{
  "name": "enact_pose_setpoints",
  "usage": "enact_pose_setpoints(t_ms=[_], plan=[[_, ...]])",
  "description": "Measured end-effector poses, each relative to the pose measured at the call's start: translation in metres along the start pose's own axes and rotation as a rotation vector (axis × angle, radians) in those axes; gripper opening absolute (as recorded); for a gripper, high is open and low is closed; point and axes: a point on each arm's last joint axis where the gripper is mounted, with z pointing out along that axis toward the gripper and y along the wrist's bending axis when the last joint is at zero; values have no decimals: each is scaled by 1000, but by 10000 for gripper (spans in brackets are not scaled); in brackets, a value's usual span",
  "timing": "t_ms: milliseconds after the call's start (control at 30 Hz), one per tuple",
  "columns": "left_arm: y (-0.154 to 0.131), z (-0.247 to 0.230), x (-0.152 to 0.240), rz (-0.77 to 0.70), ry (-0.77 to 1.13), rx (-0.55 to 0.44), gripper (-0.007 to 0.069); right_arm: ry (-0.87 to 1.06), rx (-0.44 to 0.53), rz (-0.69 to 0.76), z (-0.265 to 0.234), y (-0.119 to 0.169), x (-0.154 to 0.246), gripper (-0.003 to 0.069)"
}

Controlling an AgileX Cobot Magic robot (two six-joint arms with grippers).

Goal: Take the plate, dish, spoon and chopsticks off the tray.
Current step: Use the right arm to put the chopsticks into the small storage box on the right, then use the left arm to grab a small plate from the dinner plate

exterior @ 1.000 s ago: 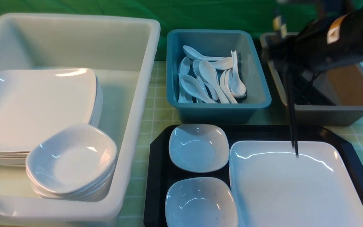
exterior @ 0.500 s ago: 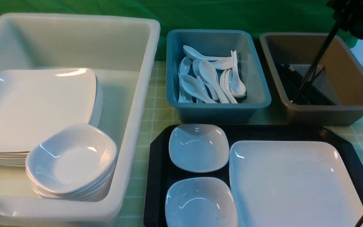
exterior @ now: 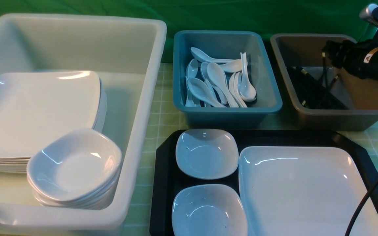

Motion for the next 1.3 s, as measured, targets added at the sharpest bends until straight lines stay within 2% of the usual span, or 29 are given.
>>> enact_pose_setpoints(t_ms=[167,300,400,467,533,633,800,900,967,1200,1300], plan=[[0,0,0,0,0,0,1,39,31,-96,-12,2,-6,304],[0,0,0,0,0,0,1,26,34,-218,-36,11,-26,225],[0,0,0,-1,0,0,1,-4,37,-317,-77,23,-52,126],[0,0,0,-1,0,0,1,-2,46,-333,-93,26,-60,98],[0,0,0,-1,0,0,1,2,63,-343,-130,33,-75,48],[0,0,0,-1,0,0,1,30,90,-355,-169,36,-84,6],[0,0,0,1,0,0,1,86,111,-357,-224,39,-90,-6],[0,0,0,1,0,0,1,121,87,-312,-242,42,-87,-6],[0,0,0,1,0,0,1,191,32,-316,-259,49,-80,-6],[0,0,0,1,0,0,1,487,-207,-535,-301,86,-37,-6],[0,0,0,1,0,0,1,532,-281,-584,-315,98,-26,-6]])
